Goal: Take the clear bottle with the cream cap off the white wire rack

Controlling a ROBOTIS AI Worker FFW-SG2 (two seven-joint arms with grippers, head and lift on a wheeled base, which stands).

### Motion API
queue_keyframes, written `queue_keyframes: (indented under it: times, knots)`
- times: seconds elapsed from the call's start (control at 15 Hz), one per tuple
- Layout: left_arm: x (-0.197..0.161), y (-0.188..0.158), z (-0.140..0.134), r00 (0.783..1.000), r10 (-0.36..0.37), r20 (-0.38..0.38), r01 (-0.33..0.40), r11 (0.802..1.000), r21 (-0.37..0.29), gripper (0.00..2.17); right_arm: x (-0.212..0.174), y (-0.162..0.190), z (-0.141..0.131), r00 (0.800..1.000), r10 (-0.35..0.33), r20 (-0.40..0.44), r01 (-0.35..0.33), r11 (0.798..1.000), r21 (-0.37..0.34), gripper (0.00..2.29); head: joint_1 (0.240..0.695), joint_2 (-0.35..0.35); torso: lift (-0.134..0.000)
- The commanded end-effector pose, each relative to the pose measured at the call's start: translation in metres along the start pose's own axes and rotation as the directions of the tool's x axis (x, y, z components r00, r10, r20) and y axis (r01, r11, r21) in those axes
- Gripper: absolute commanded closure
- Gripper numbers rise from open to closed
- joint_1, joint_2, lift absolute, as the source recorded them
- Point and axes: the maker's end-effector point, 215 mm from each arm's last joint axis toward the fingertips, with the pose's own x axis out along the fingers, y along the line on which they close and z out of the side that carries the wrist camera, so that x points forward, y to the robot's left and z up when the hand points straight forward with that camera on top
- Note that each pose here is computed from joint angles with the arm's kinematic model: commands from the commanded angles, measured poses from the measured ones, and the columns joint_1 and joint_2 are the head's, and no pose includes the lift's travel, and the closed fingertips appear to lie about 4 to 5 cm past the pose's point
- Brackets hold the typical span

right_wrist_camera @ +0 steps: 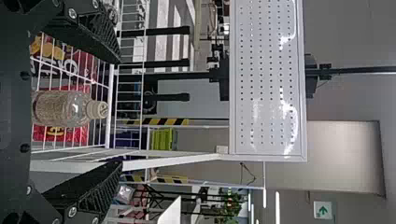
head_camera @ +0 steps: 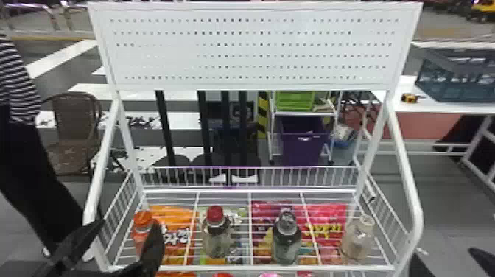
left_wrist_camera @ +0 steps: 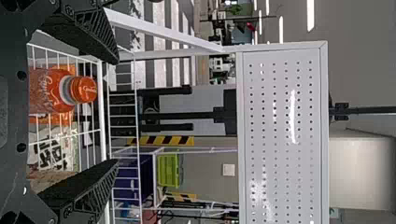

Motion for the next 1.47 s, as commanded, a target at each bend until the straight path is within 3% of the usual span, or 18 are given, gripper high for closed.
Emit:
queue_keyframes:
  times: [0.0, 0.53, 0.87, 1.13, 1.4]
  knots:
    - [-0.001, 0.000, 0.000, 1.000, 0.000, -0.001, 0.000, 1.000, 0.000, 0.14, 0.000, 0.000, -0.004, 1.000, -0.002, -0.006, 0.002, 1.000, 0.002, 0.14, 0.499, 0.000, 0.000]
    - [0.000, -0.003, -0.009, 1.000, -0.003, -0.029, 0.003, 1.000, 0.004, 0.14, 0.073, 0.015, -0.130, 0.998, 0.008, -0.061, -0.010, 0.999, -0.041, 0.14, 0.499, 0.000, 0.000]
    - [-0.003, -0.005, -0.013, 0.999, -0.005, -0.051, 0.006, 1.000, 0.019, 0.14, 0.112, 0.019, -0.145, 0.999, -0.047, 0.025, 0.049, 0.996, -0.076, 0.14, 0.499, 0.000, 0.000]
    - [-0.004, -0.006, -0.016, 0.998, -0.005, -0.056, 0.007, 1.000, 0.026, 0.14, 0.131, 0.012, -0.163, 0.998, -0.067, 0.006, 0.068, 0.995, -0.067, 0.14, 0.499, 0.000, 0.000]
    - [-0.004, -0.006, -0.019, 0.998, -0.008, -0.062, 0.009, 1.000, 0.029, 0.14, 0.149, 0.006, -0.163, 0.996, -0.090, 0.012, 0.090, 0.994, -0.068, 0.14, 0.499, 0.000, 0.000]
